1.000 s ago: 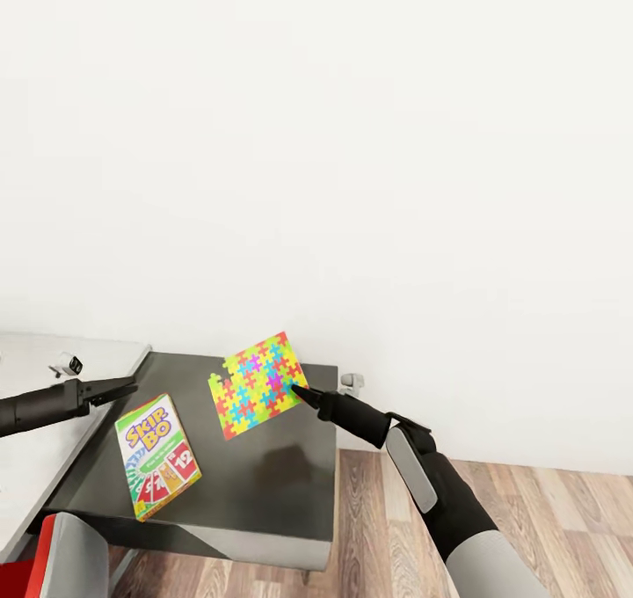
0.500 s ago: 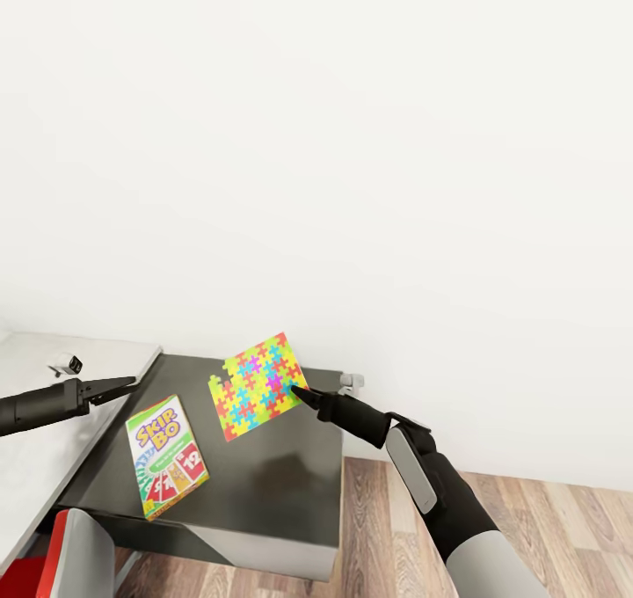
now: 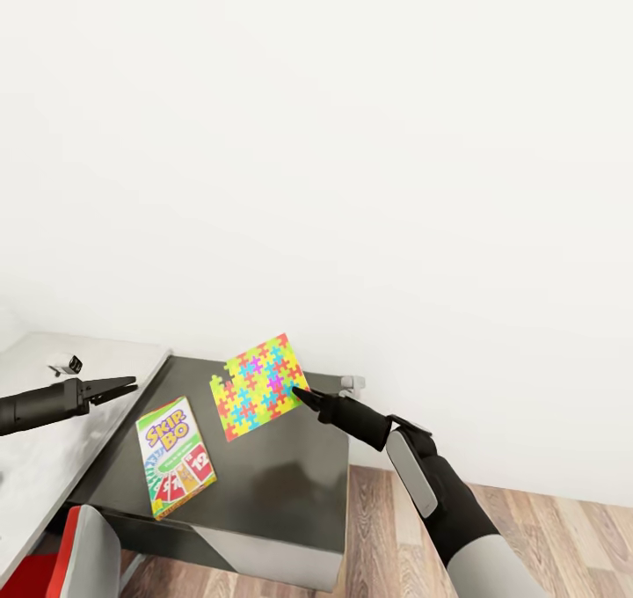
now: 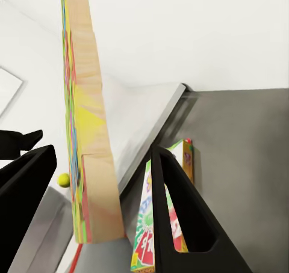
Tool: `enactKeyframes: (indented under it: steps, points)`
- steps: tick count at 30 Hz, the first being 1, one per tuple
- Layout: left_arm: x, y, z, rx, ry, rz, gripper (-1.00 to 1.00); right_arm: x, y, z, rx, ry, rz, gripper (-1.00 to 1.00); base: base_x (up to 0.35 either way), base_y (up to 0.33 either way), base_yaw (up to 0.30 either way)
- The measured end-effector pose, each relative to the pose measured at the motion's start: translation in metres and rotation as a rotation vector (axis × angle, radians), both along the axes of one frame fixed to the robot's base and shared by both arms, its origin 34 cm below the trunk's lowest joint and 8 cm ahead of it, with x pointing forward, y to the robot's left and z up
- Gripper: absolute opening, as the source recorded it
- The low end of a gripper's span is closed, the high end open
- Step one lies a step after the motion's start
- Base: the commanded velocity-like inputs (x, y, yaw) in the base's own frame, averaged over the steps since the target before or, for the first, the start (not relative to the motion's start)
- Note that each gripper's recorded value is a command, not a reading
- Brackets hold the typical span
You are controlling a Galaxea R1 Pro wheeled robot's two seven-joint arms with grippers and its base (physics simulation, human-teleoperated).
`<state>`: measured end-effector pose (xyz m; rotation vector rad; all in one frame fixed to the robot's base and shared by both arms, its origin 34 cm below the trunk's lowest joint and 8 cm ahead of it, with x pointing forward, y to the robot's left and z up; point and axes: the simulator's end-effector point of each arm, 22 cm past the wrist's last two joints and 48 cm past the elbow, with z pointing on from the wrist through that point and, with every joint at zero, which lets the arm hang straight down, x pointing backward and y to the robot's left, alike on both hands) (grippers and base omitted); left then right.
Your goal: Put all the toys in the child's room - the three board games (two on the bed and one on the table), the two jigsaw puzzles on the table, and the tennis ball on the table - inside the toy box on the table in the child's room.
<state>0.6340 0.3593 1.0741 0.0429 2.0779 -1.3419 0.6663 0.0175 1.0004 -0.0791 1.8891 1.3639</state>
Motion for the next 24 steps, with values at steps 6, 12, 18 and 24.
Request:
enactKeyframes:
  steps: [6, 12, 18, 24]
  points:
    - [-0.001, 0.0, 0.006, 0.001, -0.011, -0.001, 1.0, -0.001, 0.0, 0.005, 0.0, -0.009, 0.0, -1.0, 0.0, 0.0, 0.082]
    - [-0.001, 0.0, 0.011, 0.002, -0.022, -0.001, 1.0, 0.0, 0.0, 0.014, 0.002, -0.03, -0.003, -1.0, 0.0, 0.0, 0.082]
    - [-0.002, 0.0, 0.017, 0.001, -0.033, -0.001, 1.0, -0.002, 0.0, 0.023, 0.0, -0.056, -0.004, -1.0, 0.0, 0.0, 0.082]
    - [-0.003, 0.0, 0.022, 0.001, -0.043, -0.001, 1.0, -0.005, 0.0, 0.024, -0.016, -0.066, 0.001, -1.0, 0.0, 0.0, 0.082]
